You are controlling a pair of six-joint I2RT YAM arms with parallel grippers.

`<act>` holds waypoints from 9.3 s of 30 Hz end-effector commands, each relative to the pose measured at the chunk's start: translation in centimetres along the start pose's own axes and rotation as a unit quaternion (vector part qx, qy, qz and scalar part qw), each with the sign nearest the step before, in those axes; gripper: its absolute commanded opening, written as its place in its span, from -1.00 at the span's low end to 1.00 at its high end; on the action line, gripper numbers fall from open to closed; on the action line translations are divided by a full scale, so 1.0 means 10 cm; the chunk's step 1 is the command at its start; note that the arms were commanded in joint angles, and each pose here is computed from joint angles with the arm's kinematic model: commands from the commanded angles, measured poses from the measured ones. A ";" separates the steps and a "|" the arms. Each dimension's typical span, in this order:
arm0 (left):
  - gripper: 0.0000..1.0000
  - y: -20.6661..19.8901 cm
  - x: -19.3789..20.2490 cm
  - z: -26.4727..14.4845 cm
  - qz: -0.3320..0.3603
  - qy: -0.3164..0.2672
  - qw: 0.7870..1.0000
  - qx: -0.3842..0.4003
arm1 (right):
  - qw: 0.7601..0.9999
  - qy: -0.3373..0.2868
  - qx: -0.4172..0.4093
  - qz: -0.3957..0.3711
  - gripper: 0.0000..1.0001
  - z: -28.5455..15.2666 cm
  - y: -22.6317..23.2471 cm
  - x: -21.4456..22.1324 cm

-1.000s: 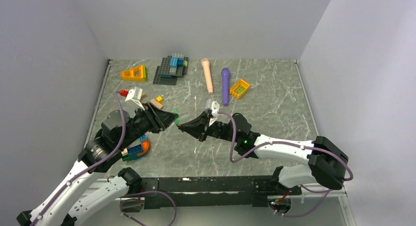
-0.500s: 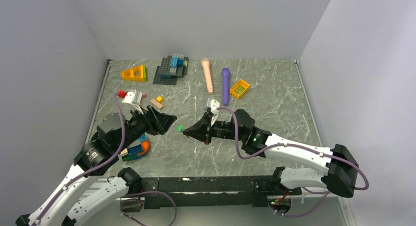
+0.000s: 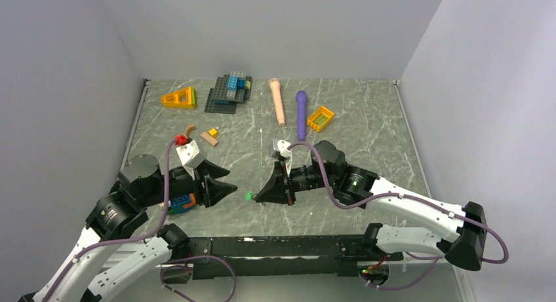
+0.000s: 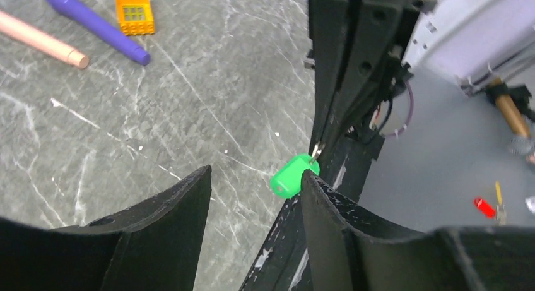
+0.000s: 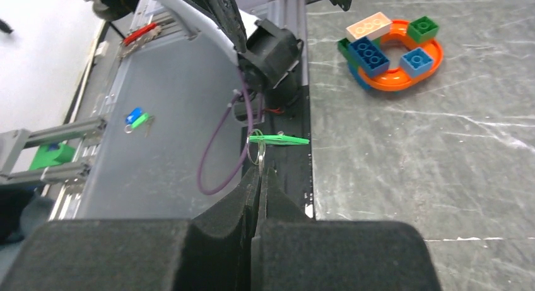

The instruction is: Remove the keys from the keyring

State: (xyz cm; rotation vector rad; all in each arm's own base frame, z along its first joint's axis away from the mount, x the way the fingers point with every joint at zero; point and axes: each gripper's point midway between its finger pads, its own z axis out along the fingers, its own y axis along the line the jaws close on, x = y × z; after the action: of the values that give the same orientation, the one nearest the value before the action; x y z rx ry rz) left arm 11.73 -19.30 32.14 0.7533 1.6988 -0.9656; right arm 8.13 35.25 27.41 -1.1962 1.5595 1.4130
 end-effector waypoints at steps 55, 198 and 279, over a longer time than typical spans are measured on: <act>-0.58 -0.64 0.23 0.33 0.047 0.115 0.963 0.238 | 0.998 0.045 -0.034 -0.003 -1.00 -0.10 0.28 -0.19; -0.64 -0.44 -0.34 0.31 0.036 -0.029 0.991 0.124 | 0.976 -0.210 -0.002 -0.049 -1.00 -0.22 0.22 -0.78; 0.85 1.14 0.74 -0.36 -0.064 0.054 0.931 -0.355 | 0.899 -0.003 0.120 0.422 0.10 1.59 -0.89 1.74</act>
State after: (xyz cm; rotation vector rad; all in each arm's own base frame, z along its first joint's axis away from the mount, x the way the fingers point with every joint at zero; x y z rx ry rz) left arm 17.05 -10.56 22.61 0.2348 2.0405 -0.3454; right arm 10.65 47.12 4.06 -0.3450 2.3539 1.5308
